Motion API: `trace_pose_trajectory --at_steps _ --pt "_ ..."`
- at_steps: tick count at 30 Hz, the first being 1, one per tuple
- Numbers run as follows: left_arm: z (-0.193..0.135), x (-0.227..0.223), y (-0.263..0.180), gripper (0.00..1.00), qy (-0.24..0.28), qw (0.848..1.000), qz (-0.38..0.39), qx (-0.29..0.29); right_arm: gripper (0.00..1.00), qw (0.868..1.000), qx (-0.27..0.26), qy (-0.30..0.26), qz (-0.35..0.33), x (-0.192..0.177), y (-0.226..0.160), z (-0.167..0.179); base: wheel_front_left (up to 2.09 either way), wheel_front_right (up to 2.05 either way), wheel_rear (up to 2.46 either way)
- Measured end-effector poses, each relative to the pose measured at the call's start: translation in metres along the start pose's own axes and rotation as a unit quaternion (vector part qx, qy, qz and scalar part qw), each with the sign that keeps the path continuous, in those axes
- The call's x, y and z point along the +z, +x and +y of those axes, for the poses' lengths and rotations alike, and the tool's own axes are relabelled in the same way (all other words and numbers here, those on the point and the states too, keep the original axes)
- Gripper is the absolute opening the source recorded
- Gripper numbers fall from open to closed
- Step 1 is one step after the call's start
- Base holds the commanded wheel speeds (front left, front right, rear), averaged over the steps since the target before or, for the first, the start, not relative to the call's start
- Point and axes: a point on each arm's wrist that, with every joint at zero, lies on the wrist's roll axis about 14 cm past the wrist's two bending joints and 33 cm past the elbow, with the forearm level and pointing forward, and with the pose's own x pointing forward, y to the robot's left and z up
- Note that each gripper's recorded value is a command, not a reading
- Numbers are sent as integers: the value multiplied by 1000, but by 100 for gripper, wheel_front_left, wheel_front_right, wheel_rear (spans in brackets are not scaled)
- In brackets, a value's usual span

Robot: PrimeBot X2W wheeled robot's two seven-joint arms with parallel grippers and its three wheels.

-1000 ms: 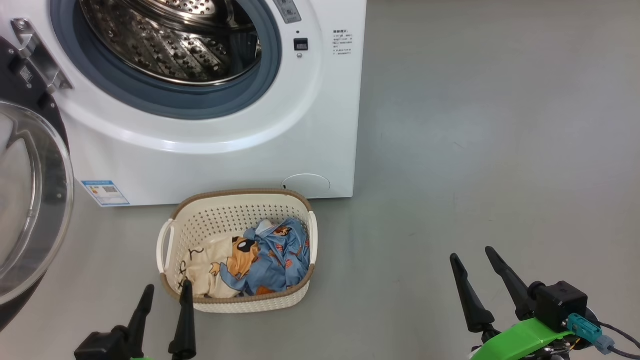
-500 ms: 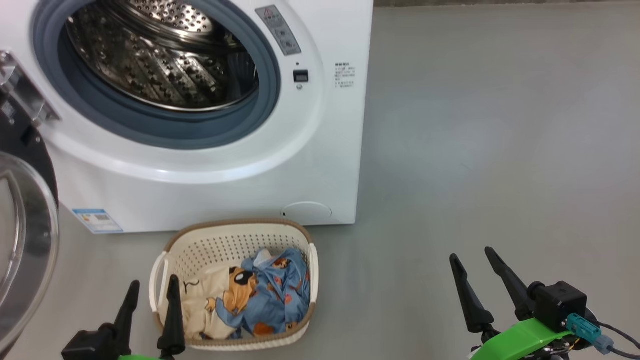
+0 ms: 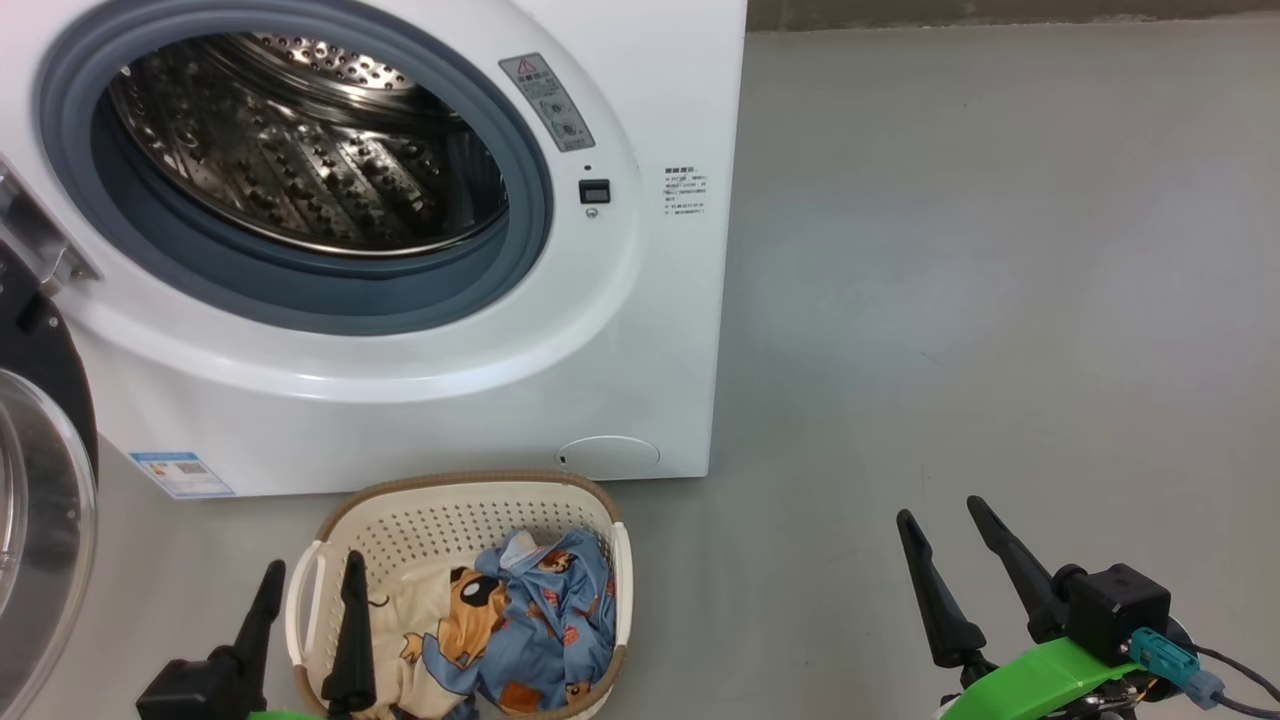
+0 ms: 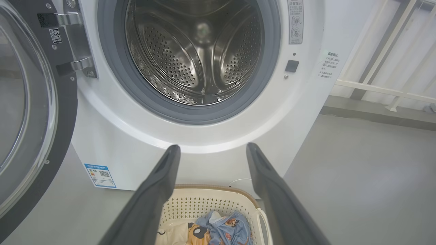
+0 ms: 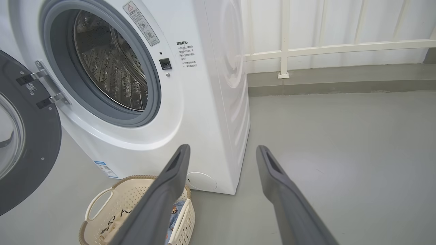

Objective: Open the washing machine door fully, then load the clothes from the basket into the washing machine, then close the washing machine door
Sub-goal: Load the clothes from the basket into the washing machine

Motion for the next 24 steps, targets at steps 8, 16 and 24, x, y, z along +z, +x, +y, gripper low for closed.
trace_pose_trajectory --at_steps 8,16,24 --pt "-1 -1 0 100 3 1000 2 -2 100 1000 1 0 -1 1 0 1 0 0 0" --pt "-1 -1 -1 100 7 1000 2 -4 100 1000 3 -1 -2 2 -1 2 0 0 0" --pt "-1 -2 -2 100 7 1000 4 -5 100 1000 5 -1 -2 2 -1 3 0 0 0"
